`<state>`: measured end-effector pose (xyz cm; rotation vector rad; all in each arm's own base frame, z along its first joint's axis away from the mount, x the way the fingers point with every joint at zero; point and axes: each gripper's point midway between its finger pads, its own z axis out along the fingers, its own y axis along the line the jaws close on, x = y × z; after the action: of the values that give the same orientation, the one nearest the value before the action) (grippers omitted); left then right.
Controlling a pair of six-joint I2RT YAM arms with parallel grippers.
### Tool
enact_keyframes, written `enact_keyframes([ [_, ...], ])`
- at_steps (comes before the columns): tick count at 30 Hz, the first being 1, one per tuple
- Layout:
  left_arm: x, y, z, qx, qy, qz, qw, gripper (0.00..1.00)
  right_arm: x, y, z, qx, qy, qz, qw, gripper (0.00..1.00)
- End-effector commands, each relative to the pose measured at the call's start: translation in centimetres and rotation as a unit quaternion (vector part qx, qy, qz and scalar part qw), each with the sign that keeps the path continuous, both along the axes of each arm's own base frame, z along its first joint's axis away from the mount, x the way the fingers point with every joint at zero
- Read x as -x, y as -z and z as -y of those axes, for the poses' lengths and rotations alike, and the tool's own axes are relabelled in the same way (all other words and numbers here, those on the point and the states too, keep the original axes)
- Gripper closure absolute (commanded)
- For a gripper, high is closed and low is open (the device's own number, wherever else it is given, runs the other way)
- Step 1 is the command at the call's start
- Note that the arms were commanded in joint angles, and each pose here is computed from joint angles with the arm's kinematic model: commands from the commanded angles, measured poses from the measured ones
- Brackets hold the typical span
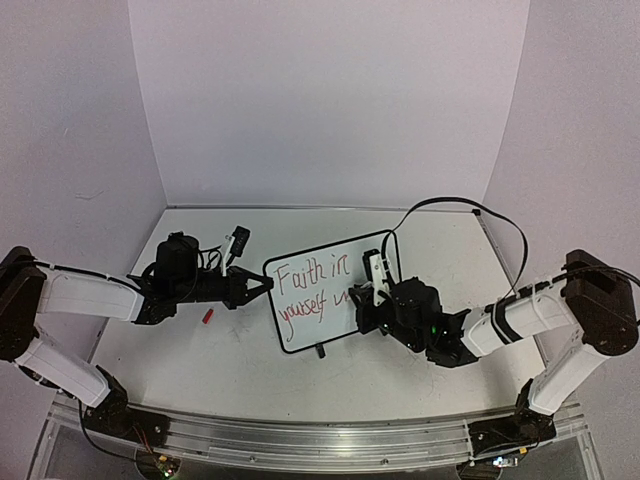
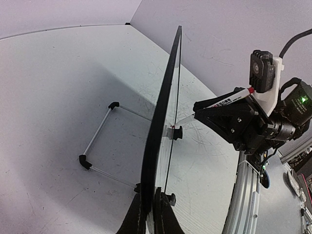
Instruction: Write a sentence on the whiteboard
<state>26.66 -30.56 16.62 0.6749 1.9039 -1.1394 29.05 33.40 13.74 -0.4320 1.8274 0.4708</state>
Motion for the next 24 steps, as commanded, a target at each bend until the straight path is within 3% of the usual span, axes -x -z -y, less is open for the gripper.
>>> enact_keyframes([
  [1, -0.3, -1.0, 0.1, -0.003, 0.000, 0.029, 1.000, 1.00, -1.8, -3.4, 0.8, 0.000, 0.042, 0.043, 0.998, 1.00],
  [10, -0.3, -0.9, 0.0, -0.004, 0.000, 0.028, 1.000, 1.00, -2.5, -4.2, 1.4, 0.004, 0.052, 0.055, 0.997, 1.00],
  [17, -0.4, -1.0, 0.1, -0.004, -0.001, 0.029, 1.000, 1.00, 0.1, -5.8, 0.5, -0.039, -0.026, 0.065, 0.997, 1.00],
  [24, -0.4, -0.8, 0.1, -0.006, -0.001, 0.028, 1.000, 1.00, 0.0, -6.4, 1.4, -0.049, -0.025, 0.072, 0.996, 1.00],
])
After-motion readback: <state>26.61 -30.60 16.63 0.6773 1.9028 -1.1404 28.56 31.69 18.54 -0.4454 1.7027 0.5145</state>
